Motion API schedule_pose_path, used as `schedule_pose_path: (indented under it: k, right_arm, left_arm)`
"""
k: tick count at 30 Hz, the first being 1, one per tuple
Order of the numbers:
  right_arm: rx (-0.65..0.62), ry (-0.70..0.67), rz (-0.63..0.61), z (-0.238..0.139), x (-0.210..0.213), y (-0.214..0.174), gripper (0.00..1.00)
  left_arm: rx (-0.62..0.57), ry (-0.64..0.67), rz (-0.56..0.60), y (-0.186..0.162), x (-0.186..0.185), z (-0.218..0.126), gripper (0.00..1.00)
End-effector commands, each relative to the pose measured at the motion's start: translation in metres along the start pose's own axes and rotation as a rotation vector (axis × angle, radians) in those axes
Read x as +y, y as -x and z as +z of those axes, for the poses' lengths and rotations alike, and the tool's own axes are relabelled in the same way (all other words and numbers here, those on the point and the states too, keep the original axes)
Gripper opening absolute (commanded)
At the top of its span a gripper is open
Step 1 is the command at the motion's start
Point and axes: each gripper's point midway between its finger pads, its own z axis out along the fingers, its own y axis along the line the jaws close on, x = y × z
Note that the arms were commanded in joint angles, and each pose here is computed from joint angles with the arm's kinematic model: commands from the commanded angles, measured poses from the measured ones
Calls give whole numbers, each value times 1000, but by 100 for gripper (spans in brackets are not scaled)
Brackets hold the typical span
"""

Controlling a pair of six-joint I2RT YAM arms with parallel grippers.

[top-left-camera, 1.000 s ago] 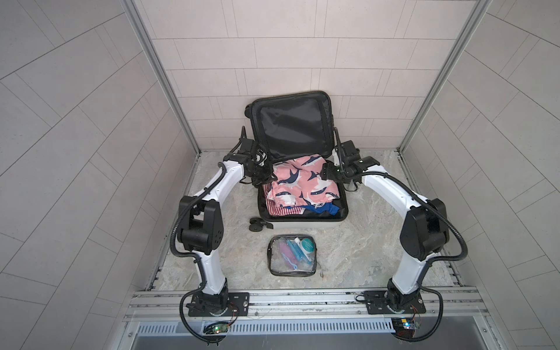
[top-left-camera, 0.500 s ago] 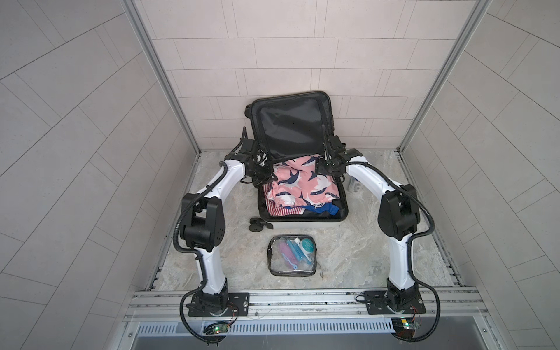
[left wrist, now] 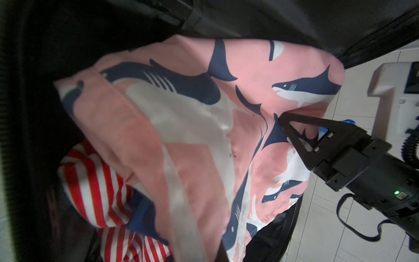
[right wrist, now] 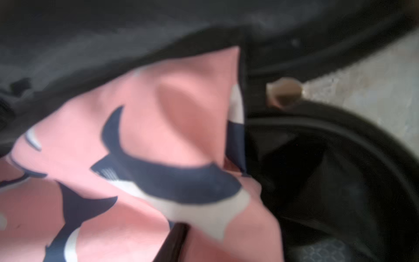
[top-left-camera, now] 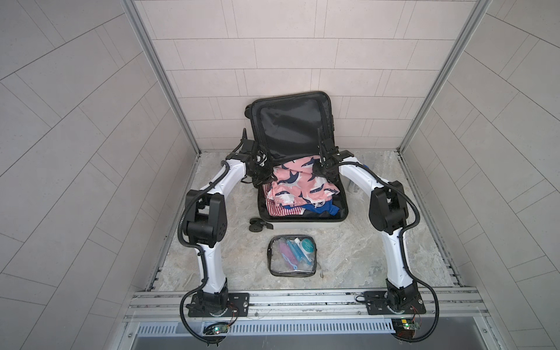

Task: Pack the luggage
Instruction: 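Lower the shark-print cloth onto the blue towel and spread it with both grippers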

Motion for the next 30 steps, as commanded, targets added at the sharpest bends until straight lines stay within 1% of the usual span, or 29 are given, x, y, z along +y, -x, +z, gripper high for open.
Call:
schedule_pose_path:
  k: [1, 4, 8, 12, 19, 22, 25, 30]
  right_arm:
    - [-65, 55, -9, -29, 20, 18, 17]
    - [-92, 84, -21, -51, 27, 24, 6]
    - [-123, 118, -43, -84, 37, 30, 0]
    - [-138, 129, -66, -114, 43, 28, 0]
    - [-140, 118, -80, -154, 39, 7, 0]
    - [-138, 115, -78, -162, 32, -8, 0]
    - [-129, 112, -80, -163, 26, -24, 0]
    - [-93, 65, -83, -139, 6, -50, 0]
  left_arm:
    - [-36, -33, 22, 11, -14, -10, 0]
    - [-50, -48, 34, 12, -23, -18, 0]
    - [-78, -73, 52, 14, -36, -33, 0]
    - [-101, -106, 68, 14, -52, -48, 0]
    - [-118, -159, 82, 2, -71, -74, 0]
    - [-109, -166, 81, -7, -70, -76, 0]
    - [-94, -149, 71, -17, -58, -70, 0]
    - [-59, -108, 39, -33, -30, -49, 0]
